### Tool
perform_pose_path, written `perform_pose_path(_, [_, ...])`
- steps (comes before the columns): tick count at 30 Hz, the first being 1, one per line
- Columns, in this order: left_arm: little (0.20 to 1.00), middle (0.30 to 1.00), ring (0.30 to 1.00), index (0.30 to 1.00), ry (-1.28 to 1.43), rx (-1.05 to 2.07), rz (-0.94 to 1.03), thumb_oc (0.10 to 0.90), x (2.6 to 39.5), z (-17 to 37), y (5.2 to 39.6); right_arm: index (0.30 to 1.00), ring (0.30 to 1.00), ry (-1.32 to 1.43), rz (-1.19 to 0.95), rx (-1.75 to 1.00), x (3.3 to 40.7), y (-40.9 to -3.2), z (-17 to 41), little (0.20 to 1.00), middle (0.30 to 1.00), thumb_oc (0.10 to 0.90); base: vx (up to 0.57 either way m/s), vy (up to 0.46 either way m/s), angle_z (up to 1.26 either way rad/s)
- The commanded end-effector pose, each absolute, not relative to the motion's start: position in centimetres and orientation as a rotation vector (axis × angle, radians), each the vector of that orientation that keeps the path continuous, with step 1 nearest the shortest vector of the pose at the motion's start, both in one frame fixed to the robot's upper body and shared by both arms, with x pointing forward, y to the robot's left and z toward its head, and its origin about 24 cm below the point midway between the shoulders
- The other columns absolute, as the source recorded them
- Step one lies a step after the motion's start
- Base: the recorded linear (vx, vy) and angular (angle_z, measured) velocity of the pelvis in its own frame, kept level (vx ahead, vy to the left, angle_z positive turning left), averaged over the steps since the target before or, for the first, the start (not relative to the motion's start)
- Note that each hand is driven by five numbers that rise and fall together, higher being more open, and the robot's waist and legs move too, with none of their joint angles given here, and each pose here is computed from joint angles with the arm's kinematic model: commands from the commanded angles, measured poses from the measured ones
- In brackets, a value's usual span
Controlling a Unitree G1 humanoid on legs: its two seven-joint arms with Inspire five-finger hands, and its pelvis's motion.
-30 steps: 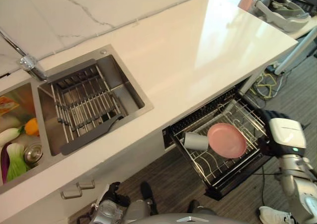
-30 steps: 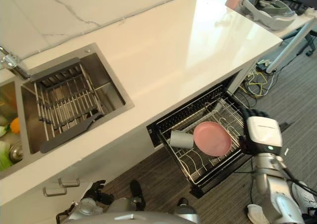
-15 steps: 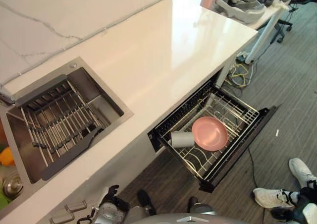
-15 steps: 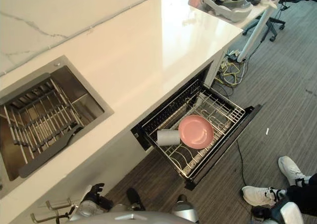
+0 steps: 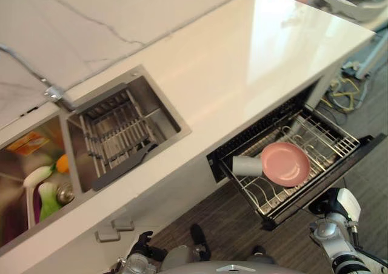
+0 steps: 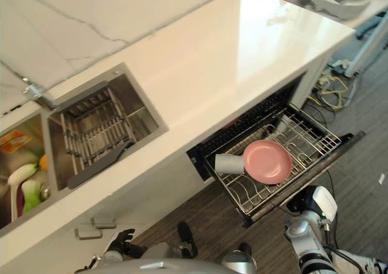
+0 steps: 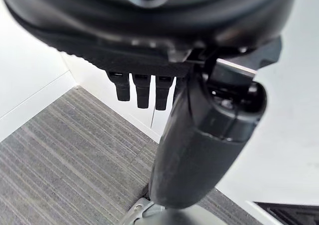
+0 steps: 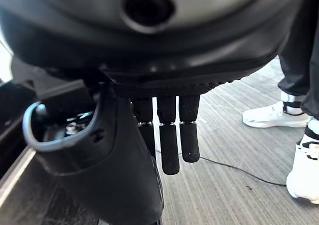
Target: Place the dishes in the dishwasher.
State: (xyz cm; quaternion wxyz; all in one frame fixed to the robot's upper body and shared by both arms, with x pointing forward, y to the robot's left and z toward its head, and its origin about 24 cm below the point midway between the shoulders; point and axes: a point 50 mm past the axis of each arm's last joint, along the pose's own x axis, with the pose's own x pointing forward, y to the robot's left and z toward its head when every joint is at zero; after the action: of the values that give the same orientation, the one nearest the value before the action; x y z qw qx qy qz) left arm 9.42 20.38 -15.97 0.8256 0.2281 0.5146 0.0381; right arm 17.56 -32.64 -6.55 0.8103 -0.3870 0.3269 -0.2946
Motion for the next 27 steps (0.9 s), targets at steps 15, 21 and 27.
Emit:
perform_pose_path(15, [0.9,0.9,0.9,0.9,1.099,0.301,0.15,0.8,9.6,-16.1,19.9,0.3,0.3,0.197,-0.606,-0.808,30.4,-29.4,2.7,0.3,0.3,0.4,0.03,-0.036,0.63])
perform_pose_path(21, [0.9,0.9,0.9,0.9,1.159,0.278,0.196,0.8,9.0,-16.4,20.4,0.9,0.9,0.433,-0.413,-0.783,25.8,-27.3,-4.1,0.9,0.9,0.8,0.01,-0.016,-0.21])
perform_pose_path(27, [0.9,0.9,0.9,0.9,1.197,0.295,0.2,0.8,9.3,-16.5,21.2,0.9,0.9,0.957,-0.303,-0.668,14.0,-26.8,-13.1,0.9,0.9,0.8,0.03,0.009,-0.27])
